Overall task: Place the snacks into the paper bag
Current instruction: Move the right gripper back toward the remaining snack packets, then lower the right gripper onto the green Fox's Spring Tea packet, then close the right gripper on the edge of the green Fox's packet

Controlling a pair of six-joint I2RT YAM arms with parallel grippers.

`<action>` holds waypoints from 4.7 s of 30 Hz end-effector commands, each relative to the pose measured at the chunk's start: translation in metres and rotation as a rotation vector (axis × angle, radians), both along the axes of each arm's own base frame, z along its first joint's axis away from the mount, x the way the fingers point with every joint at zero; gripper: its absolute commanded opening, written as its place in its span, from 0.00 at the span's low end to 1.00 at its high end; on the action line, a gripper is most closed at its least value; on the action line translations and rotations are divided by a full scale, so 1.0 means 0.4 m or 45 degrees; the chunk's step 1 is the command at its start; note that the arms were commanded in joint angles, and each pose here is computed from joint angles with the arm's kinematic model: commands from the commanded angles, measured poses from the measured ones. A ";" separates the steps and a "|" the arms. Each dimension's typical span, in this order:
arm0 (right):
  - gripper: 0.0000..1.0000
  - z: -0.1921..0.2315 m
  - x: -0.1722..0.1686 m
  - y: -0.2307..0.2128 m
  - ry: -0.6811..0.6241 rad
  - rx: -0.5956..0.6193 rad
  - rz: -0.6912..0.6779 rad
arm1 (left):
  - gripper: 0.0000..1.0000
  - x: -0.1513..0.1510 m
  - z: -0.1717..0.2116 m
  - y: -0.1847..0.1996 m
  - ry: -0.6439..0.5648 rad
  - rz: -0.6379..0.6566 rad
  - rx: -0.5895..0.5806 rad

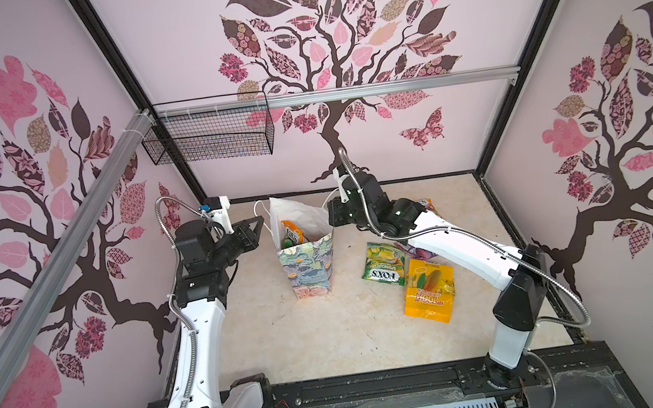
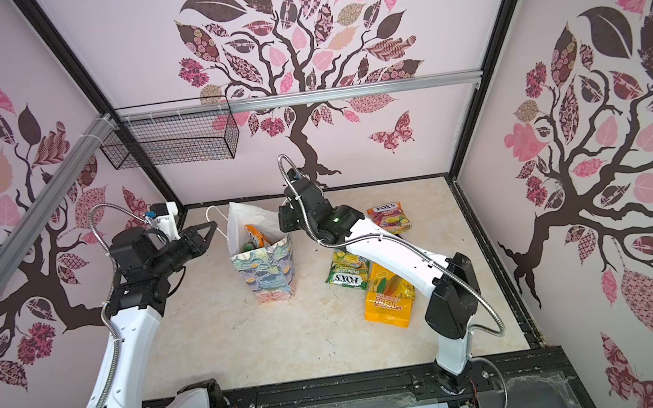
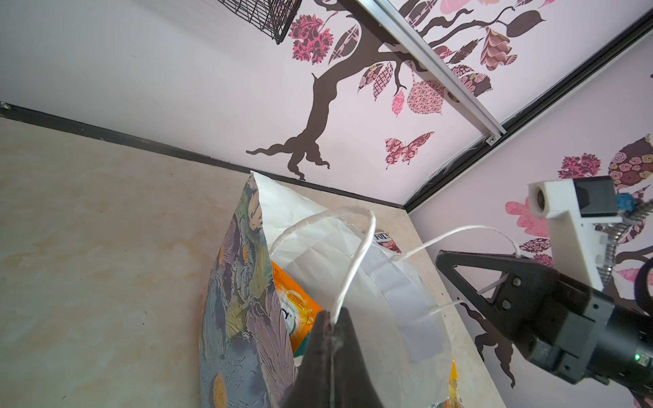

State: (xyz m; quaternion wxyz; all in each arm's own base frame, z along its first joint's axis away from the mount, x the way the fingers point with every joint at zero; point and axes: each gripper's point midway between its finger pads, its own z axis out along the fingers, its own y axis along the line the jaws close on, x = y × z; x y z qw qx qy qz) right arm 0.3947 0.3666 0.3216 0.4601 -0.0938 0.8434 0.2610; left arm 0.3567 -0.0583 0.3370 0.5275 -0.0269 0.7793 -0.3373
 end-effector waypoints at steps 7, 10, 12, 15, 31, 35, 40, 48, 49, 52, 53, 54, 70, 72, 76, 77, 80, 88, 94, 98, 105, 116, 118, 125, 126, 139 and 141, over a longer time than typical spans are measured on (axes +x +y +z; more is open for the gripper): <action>0.12 0.090 -0.048 -0.056 -0.065 0.020 0.003 | 0.09 -0.010 0.027 -0.043 -0.089 -0.078 0.059; 0.21 0.094 -0.061 -0.068 -0.069 0.000 0.014 | 0.12 -0.012 0.023 -0.051 -0.081 -0.080 0.069; 0.27 0.099 -0.080 -0.082 -0.078 -0.021 0.036 | 0.13 -0.010 0.022 -0.048 -0.077 -0.069 0.072; 0.43 0.099 -0.122 -0.119 -0.096 -0.063 0.071 | 0.15 -0.008 0.017 -0.044 -0.065 -0.054 0.074; 0.58 -0.146 -0.393 -0.339 0.055 -0.396 0.180 | 0.29 -0.009 0.016 -0.038 -0.030 -0.030 0.075; 0.60 -0.244 -0.428 -0.365 0.173 -0.510 0.137 | 0.42 -0.014 0.020 -0.046 -0.032 -0.042 0.068; 0.61 -0.325 -0.453 -0.367 0.218 -0.593 0.174 | 0.54 -0.028 -0.009 -0.050 0.005 -0.057 0.101; 0.61 -0.366 -0.438 -0.373 0.183 -0.678 0.162 | 0.66 -0.045 -0.044 -0.042 0.034 -0.041 0.139; 0.61 -0.373 -0.434 -0.373 0.184 -0.692 0.154 | 0.67 -0.045 -0.044 -0.043 0.036 -0.044 0.134; 0.61 -0.402 -0.428 -0.375 0.197 -0.752 0.140 | 0.69 -0.043 -0.048 -0.043 0.043 -0.045 0.130; 0.61 -0.411 -0.426 -0.376 0.202 -0.770 0.134 | 0.70 -0.045 -0.050 -0.045 0.046 -0.047 0.128; 0.61 -0.417 -0.425 -0.376 0.201 -0.781 0.132 | 0.71 -0.044 -0.051 -0.045 0.047 -0.048 0.127; 0.65 -0.529 -0.383 -0.341 0.204 -0.924 0.150 | 0.73 -0.044 -0.057 -0.045 0.054 -0.046 0.115; 0.67 -0.546 -0.375 -0.338 0.204 -0.962 0.150 | 0.73 -0.044 -0.059 -0.044 0.054 -0.042 0.119; 0.69 -0.585 -0.351 -0.335 0.207 -1.040 0.153 | 0.73 -0.045 -0.059 -0.042 0.055 -0.038 0.124; 0.70 -0.599 -0.347 -0.334 0.223 -1.056 0.161 | 0.73 -0.044 -0.059 -0.042 0.053 -0.037 0.125; 0.70 -0.630 -0.331 -0.339 0.273 -1.102 0.161 | 0.73 -0.044 -0.060 -0.042 0.055 -0.037 0.128; 0.70 -0.689 -0.281 -0.352 0.329 -1.177 0.155 | 0.73 -0.046 -0.059 -0.040 0.054 -0.034 0.133; 0.70 -0.697 -0.244 -0.377 0.327 -1.149 0.115 | 0.73 -0.046 -0.058 -0.040 0.051 -0.034 0.133; 0.68 -0.722 -0.238 -0.373 0.340 -1.151 0.144 | 0.73 -0.046 -0.059 -0.040 0.053 -0.034 0.132; 0.59 -0.759 -0.240 -0.384 0.380 -1.193 0.156 | 0.73 -0.046 -0.060 -0.040 0.055 -0.033 0.132; 0.32 -0.785 -0.231 -0.394 0.397 -1.251 0.134 | 0.73 -0.051 -0.055 -0.040 0.043 -0.031 0.137; 0.25 -0.782 -0.229 -0.393 0.396 -1.245 0.130 | 0.73 -0.050 -0.052 -0.041 0.039 -0.035 0.134; 0.06 -0.756 -0.229 -0.390 0.379 -1.198 0.108 | 0.73 -0.050 -0.053 -0.045 0.040 -0.045 0.129; 0.03 -0.750 -0.231 -0.388 0.379 -1.185 0.108 | 0.73 -0.049 -0.053 -0.043 0.040 -0.042 0.130; 0.00 -0.642 -0.269 -0.361 0.351 -0.915 0.107 | 0.73 -0.049 -0.054 -0.044 0.043 -0.044 0.129; 0.00 -0.625 -0.275 -0.358 0.347 -0.873 0.107 | 0.73 -0.048 -0.055 -0.044 0.043 -0.044 0.129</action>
